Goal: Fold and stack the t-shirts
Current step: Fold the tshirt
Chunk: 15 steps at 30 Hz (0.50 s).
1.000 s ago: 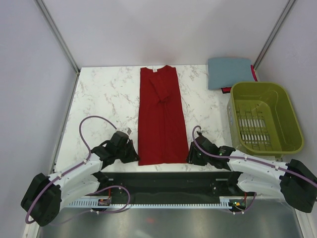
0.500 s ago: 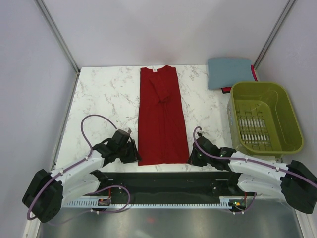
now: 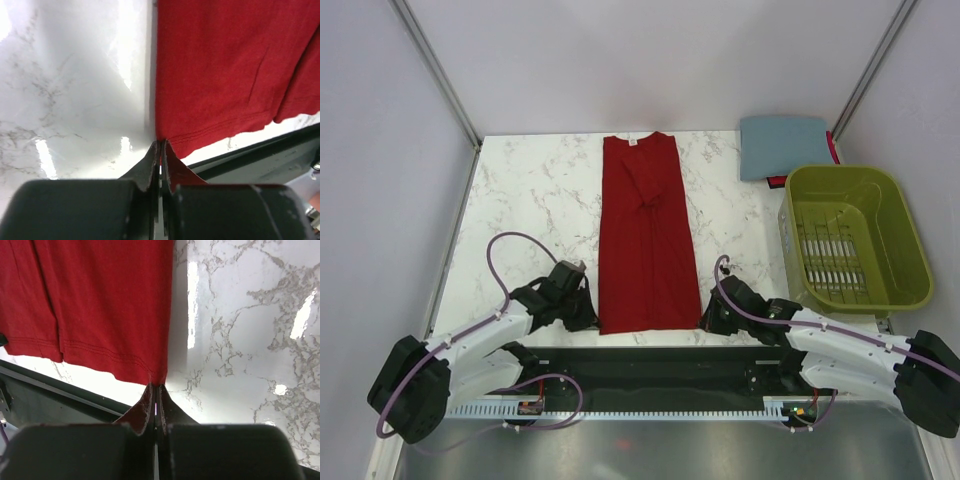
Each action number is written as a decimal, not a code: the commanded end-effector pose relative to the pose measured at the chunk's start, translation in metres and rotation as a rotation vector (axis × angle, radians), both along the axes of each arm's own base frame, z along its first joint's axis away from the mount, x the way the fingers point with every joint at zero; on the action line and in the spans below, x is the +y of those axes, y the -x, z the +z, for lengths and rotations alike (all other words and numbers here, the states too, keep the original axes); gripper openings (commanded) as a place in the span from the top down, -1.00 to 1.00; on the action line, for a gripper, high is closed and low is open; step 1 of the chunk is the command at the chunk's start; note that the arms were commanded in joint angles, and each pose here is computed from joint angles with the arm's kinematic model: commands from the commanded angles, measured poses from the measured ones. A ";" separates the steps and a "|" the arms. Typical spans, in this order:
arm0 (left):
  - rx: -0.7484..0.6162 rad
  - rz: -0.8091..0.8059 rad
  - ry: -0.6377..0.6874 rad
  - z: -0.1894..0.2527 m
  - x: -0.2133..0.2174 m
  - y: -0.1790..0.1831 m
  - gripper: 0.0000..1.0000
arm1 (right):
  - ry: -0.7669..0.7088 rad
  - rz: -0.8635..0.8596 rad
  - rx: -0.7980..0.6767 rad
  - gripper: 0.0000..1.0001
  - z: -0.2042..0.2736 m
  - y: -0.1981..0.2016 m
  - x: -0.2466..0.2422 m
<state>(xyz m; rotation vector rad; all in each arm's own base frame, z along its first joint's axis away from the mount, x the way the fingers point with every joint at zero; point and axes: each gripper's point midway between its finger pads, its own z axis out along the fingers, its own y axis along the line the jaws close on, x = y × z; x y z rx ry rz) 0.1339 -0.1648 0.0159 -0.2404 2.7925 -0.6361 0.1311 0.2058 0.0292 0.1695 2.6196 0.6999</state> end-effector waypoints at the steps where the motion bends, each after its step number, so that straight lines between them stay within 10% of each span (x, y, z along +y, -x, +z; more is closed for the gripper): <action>1: -0.027 -0.034 0.102 0.025 -0.020 -0.003 0.95 | 0.009 0.023 -0.014 1.00 0.004 0.000 -0.001; 15: -0.060 -0.123 0.224 0.055 -0.042 0.039 0.95 | 0.015 0.057 -0.053 1.00 0.052 0.019 -0.020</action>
